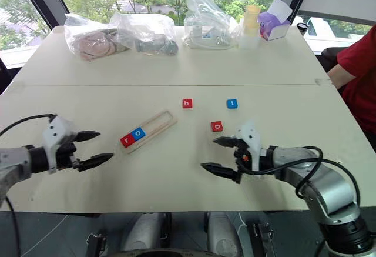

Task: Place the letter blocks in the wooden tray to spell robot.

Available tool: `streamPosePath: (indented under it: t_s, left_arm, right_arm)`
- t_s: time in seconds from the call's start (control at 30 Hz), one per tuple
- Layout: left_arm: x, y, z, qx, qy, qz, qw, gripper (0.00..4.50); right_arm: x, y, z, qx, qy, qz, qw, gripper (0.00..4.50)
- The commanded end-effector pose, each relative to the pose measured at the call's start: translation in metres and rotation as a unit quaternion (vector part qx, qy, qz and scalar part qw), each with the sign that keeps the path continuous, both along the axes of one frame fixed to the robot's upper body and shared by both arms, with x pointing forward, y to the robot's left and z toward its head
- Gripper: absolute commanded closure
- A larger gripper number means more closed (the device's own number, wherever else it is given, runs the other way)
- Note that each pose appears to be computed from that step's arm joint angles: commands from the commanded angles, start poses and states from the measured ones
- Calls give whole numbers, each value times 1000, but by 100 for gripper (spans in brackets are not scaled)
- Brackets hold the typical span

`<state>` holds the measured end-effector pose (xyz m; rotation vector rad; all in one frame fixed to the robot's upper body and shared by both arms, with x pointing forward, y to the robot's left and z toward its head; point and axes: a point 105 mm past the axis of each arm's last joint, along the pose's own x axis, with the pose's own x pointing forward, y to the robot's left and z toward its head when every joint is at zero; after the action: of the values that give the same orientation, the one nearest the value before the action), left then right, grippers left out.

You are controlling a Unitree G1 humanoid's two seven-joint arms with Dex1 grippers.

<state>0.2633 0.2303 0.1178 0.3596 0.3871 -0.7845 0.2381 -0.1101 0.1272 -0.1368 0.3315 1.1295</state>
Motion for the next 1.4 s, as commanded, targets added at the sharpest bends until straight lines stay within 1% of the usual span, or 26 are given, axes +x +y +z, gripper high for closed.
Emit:
streamPosePath:
  t_s: [0.03, 0.13, 0.2, 0.3, 0.5, 0.6, 0.73, 0.87, 0.9, 0.97, 1.0, 1.07, 1.13, 1.2, 1.27, 1.33, 1.4]
  left_arm:
    - [12, -8, -2, 11, -24, -12, 1000, 0]
    - [23, -16, -10, 15, -34, -16, 999, 0]
    - [26, -20, -15, 23, -36, -25, 999, 0]
    - [26, -25, -24, 20, -30, -30, 999, 0]
    - [22, -33, -43, 13, -6, -34, 999, 0]
    - [20, -40, -42, -7, -2, -38, 999, 0]
    - [17, -40, -50, 5, 7, -37, 999, 0]
    - [17, -39, -54, -7, 15, -29, 999, 0]
    - [16, -39, -55, -8, 15, -29, 999, 55]
    - [16, -37, -55, -5, 14, -27, 1000, 126]
    - [17, -34, -55, 14, 8, -32, 999, 138]
    - [18, -32, -50, 39, -9, -45, 998, 138]
    - [21, -34, -32, 45, -40, -71, 996, 138]
    - [19, -37, -18, 57, -53, -117, 990, 138]
    - [15, -46, -6, 70, -54, -188, 978, 138]
    - [17, -54, 1, 81, -50, -251, 963, 138]
    - [24, -61, 1, 88, -49, -286, 953, 138]
  right_arm:
    - [-2, 13, 10, 7, -26, 1, 1000, 2]
    - [1, 17, 10, 10, -24, -21, 999, 2]
    - [3, 18, 10, 12, -19, -38, 999, 2]
    - [4, 19, 9, 22, -11, -57, 998, 2]
    - [8, 15, 3, 14, -11, -77, 997, 2]
    - [11, 12, 1, 13, -11, -84, 996, 2]
    - [11, 10, -2, 7, -13, -88, 996, 2]
    - [13, 9, -2, 7, -15, -91, 996, 2]
    - [13, 8, -1, 7, -16, -93, 996, 0]
    - [14, 6, -1, 5, -16, -97, 995, 0]
    - [15, 5, -1, 4, -17, -100, 995, 0]
    - [17, 0, 1, 3, -19, -111, 994, 0]
    - [22, -12, 5, 10, -26, -141, 990, 0]
    - [30, -27, 10, 18, -42, -176, 983, 0]
    - [34, -43, 15, 25, -47, -207, 977, 0]
    - [35, -55, 13, 22, -45, -225, 973, 0]
    - [37, -60, 11, 17, -45, -236, 970, 0]
